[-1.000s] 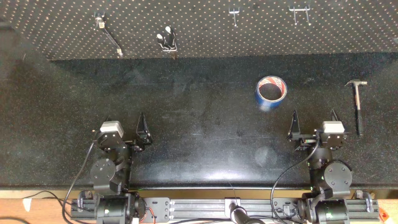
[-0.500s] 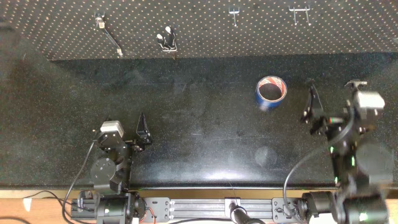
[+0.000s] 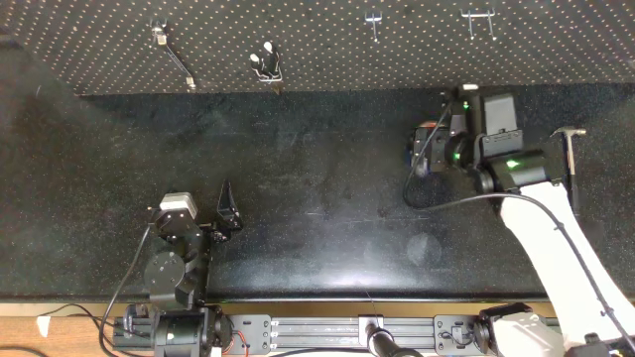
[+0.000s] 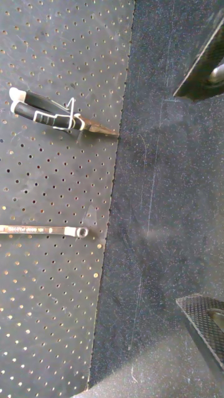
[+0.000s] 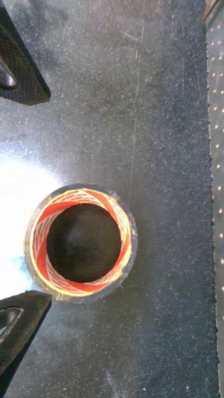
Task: Place Tools Onto Pegboard
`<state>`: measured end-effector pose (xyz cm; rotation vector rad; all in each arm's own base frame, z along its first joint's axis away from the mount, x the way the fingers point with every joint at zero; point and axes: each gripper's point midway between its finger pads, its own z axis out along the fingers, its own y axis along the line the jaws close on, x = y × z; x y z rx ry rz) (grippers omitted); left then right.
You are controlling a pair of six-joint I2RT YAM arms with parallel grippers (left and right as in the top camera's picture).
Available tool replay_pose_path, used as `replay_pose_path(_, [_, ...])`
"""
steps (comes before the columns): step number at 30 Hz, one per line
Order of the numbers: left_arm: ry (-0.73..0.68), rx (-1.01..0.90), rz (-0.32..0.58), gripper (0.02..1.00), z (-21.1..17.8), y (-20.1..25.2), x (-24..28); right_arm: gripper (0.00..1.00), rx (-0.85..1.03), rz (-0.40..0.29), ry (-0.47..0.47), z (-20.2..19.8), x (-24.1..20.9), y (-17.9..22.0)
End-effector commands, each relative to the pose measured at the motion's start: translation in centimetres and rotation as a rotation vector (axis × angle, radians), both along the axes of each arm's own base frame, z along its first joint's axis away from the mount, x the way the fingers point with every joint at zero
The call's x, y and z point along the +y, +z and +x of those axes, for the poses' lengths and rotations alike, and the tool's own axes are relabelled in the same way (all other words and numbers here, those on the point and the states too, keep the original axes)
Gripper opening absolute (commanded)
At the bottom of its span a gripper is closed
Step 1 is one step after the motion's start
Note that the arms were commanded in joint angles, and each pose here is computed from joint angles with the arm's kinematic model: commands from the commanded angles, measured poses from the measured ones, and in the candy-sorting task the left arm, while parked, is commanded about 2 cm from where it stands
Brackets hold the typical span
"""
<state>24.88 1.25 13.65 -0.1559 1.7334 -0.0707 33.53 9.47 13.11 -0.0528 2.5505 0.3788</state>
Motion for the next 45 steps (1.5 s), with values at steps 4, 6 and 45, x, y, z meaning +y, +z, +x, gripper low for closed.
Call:
replay_pose_path(4, [0.007,0.004,-0.008,0.996,0.0,-0.2,0.1,0.976,0.005,-0.061,-0.067,0.4,-0.9,-0.2])
replay_pose_path(6, [0.007,0.004,-0.008,0.996,0.0,-0.2,0.1,0.976,0.028,-0.072,-0.076,0.6,-0.9,-1.1])
replay_pose_path(45, [0.007,0.004,-0.008,0.996,0.0,-0.2,0.1,0.976,0.009,-0.185,-0.031,3.5,2.1,-3.7])
